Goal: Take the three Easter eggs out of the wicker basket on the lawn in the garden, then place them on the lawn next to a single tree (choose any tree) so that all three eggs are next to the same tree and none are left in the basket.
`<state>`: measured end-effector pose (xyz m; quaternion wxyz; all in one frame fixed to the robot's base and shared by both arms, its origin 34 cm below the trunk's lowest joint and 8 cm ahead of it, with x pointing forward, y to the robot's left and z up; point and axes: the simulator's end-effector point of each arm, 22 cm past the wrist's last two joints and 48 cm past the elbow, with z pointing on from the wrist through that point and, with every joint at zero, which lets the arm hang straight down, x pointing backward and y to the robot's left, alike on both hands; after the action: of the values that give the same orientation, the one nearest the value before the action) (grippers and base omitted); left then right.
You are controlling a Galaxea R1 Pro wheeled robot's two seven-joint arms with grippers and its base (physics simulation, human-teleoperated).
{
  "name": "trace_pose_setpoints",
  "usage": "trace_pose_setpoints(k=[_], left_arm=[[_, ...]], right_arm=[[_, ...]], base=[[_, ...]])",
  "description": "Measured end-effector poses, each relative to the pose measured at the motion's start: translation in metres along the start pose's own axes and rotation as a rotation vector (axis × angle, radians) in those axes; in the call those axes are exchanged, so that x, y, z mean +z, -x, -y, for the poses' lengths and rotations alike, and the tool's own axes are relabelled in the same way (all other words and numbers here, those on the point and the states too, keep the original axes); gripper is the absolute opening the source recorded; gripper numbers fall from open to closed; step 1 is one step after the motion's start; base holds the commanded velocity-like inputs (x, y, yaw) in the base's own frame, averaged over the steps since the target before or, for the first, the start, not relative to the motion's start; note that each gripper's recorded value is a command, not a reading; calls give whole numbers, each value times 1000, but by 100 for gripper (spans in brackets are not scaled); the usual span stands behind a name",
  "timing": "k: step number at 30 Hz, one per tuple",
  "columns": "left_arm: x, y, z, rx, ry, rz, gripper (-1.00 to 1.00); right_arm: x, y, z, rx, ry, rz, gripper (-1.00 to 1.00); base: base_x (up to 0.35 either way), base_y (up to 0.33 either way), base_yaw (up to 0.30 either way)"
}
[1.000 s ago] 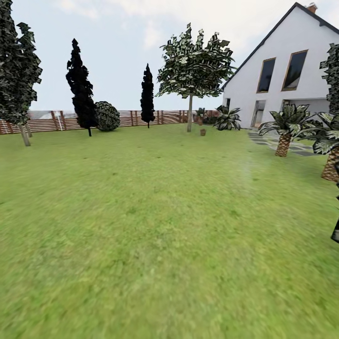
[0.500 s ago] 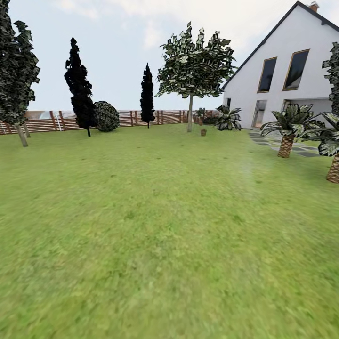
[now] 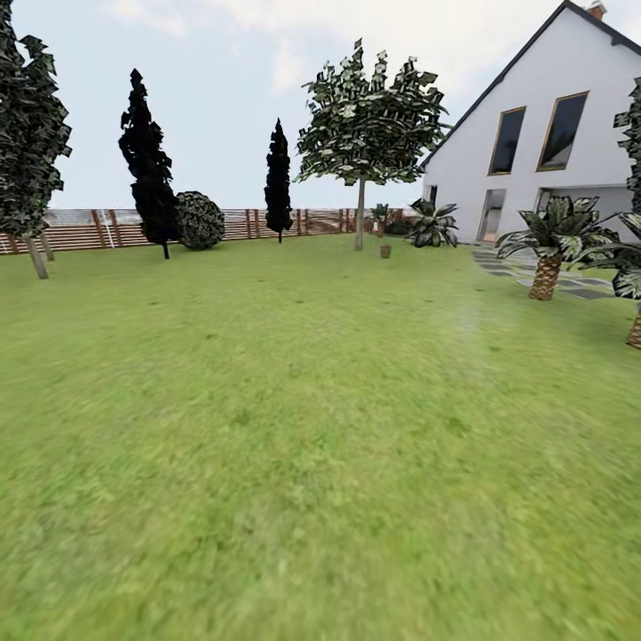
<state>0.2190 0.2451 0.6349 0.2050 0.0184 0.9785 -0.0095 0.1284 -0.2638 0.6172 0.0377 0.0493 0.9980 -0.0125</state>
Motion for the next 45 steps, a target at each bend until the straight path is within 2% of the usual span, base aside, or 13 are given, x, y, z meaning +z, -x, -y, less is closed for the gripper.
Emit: trace_pose_setpoints(k=[45], left_arm=[[0, 0, 0, 0, 0, 1, 100]], right_arm=[[0, 0, 0, 0, 0, 1, 100]], base=[[333, 0, 0]])
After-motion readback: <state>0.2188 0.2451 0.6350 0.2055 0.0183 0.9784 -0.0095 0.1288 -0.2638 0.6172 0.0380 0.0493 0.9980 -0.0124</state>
